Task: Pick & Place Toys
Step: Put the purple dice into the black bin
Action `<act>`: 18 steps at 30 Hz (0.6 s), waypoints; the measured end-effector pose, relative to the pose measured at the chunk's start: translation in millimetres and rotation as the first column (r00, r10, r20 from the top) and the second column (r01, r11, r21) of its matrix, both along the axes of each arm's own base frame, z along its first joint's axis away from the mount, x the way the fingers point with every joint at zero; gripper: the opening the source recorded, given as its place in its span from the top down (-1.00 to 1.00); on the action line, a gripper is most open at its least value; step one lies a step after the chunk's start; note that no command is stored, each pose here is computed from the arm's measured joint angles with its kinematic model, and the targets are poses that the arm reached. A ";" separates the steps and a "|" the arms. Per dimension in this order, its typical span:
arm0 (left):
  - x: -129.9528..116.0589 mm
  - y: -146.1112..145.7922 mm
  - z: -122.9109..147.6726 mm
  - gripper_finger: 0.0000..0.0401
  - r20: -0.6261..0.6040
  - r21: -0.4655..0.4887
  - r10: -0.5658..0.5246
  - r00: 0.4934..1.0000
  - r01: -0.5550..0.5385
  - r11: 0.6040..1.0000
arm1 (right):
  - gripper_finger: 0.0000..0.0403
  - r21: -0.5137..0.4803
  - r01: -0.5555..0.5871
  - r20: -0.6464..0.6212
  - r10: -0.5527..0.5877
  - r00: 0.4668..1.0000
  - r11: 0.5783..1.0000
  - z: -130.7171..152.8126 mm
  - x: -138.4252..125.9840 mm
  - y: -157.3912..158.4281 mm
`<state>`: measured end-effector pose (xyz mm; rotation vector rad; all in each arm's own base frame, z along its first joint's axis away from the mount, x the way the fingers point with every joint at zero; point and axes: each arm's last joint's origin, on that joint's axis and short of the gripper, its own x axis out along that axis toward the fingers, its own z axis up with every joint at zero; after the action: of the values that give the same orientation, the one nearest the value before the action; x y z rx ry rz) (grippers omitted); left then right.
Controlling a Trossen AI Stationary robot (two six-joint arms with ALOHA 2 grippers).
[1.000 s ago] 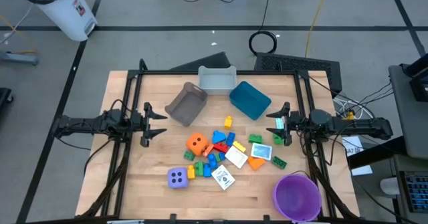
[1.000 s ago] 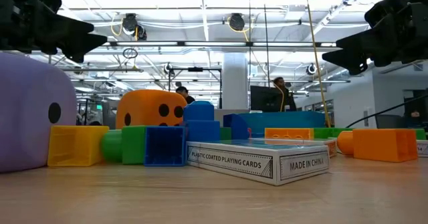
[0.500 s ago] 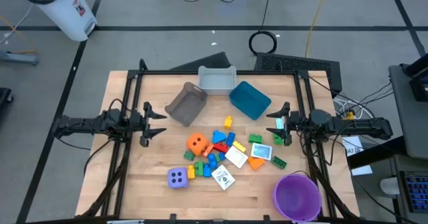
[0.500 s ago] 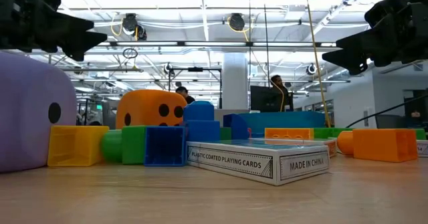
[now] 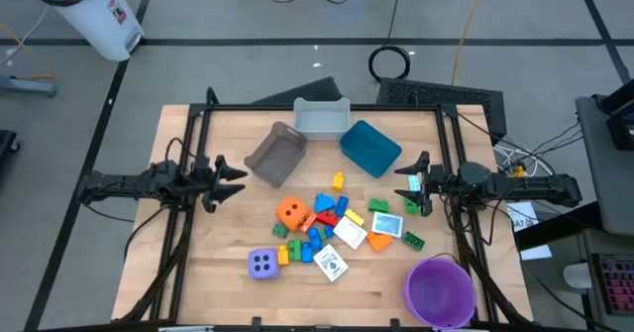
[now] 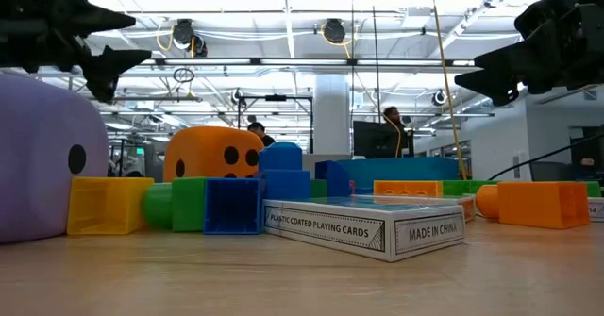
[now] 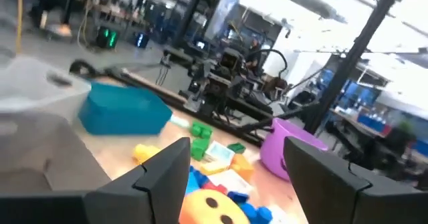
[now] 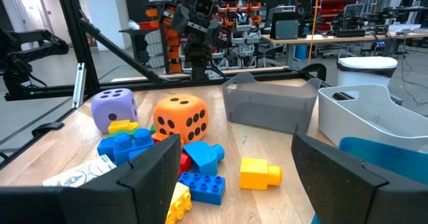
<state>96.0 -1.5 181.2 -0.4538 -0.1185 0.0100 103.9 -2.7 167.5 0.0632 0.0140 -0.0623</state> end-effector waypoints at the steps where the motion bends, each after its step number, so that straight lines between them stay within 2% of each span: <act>1: -0.2 -0.4 2.2 -0.27 -0.011 -0.017 -0.015 1.000 0.015 1.000 | -0.38 0.000 0.000 0.000 0.000 1.000 1.000 -0.1 0.0 0.0; 5: -0.6 -4.0 21.9 -0.45 -0.075 -0.030 -0.108 0.991 0.106 0.994 | -0.38 0.000 0.000 0.000 0.000 1.000 1.000 0.0 0.0 0.0; 11: 14.2 -10.7 53.0 -0.70 -0.270 -0.006 -0.164 0.949 0.169 0.986 | -0.38 0.000 0.000 0.000 0.000 1.000 1.000 0.0 0.0 0.0; 15: 33.5 -21.0 55.2 -0.74 -0.419 0.009 -0.255 0.871 0.284 0.959 | -0.38 -0.004 0.011 0.011 -0.011 1.000 1.000 1.1 0.0 -0.3; 18: 44.6 -33.1 52.2 -0.74 -0.476 -0.105 -0.389 0.789 0.388 0.916 | -0.38 -0.025 0.061 0.072 -0.059 0.996 0.998 7.0 -0.3 -1.9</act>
<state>140.6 -34.5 233.3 -0.4577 0.4819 -0.2830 103.6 -4.5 174.5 0.0387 -0.0596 -0.1202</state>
